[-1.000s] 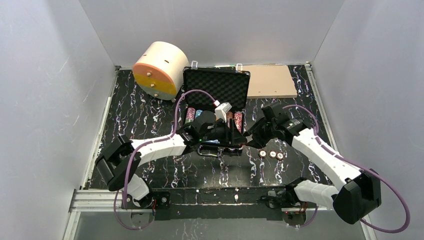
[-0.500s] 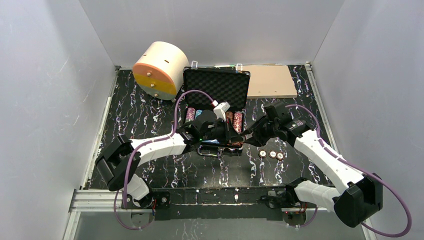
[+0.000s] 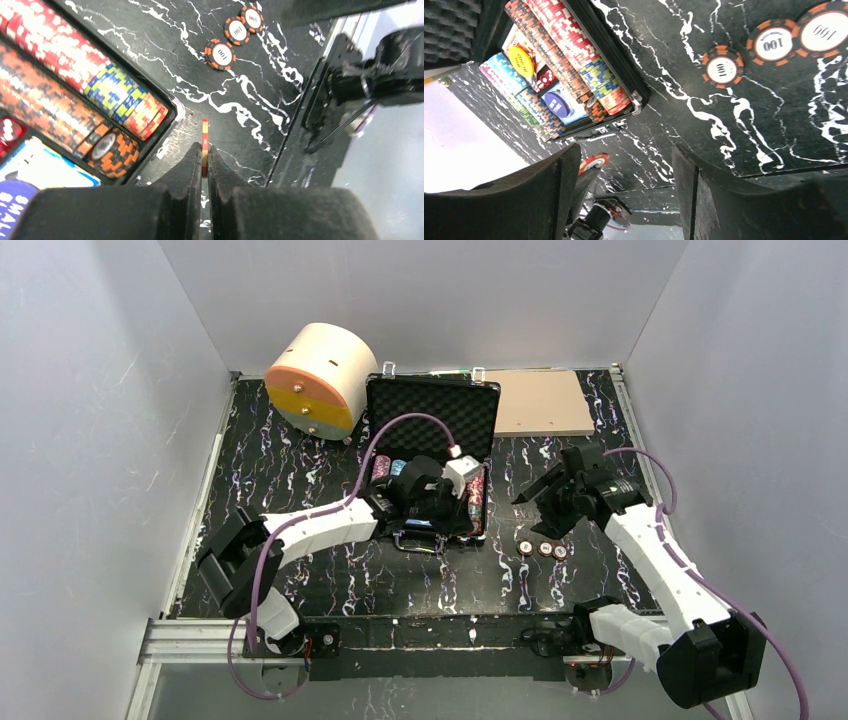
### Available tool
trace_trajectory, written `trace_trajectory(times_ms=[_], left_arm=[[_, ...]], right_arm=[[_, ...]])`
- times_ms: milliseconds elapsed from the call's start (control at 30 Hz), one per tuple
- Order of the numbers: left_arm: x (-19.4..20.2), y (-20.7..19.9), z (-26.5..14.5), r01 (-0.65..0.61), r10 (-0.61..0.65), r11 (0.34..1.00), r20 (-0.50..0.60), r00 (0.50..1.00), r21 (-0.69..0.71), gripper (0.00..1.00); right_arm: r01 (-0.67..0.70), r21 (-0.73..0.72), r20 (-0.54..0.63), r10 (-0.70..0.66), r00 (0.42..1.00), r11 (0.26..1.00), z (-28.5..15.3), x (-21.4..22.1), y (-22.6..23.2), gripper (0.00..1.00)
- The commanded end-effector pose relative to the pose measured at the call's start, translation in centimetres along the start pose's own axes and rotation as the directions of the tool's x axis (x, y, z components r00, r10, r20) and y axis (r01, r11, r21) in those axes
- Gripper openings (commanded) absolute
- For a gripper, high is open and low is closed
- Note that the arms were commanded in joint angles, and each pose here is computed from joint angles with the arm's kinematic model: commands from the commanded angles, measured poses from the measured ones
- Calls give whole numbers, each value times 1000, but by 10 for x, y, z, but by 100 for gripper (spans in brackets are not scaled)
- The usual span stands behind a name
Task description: Pack up texas hold em set
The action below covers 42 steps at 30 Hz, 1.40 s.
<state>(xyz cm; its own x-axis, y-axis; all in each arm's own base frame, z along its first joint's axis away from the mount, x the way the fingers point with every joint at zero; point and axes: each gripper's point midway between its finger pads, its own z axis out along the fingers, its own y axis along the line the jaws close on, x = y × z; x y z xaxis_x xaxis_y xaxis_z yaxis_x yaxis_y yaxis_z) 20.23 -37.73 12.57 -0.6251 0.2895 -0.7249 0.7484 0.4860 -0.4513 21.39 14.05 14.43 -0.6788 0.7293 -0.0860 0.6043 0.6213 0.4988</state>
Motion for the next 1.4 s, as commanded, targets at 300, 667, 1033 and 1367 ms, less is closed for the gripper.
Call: trace_trajectory(times_ms=[300,667,1033,1367], left_arm=[[21,19,15,-391,407,913,-210,889,114,0],[5,28,31,-406,411,911,-198,890,68,0],[22,54,38,-533,529,843,-297,795,75,1],[2,70,36,-654,627,756,-316,712,26,19]], right_arm=[[26,60,15,-27,1000,998,-3,-3,-32,75],[35,66,10,-36,999,997,-1,-3,-34,75],[45,68,5,-46,999,997,0,-3,-36,75],[55,62,-1,-55,998,997,-2,-3,-34,74]])
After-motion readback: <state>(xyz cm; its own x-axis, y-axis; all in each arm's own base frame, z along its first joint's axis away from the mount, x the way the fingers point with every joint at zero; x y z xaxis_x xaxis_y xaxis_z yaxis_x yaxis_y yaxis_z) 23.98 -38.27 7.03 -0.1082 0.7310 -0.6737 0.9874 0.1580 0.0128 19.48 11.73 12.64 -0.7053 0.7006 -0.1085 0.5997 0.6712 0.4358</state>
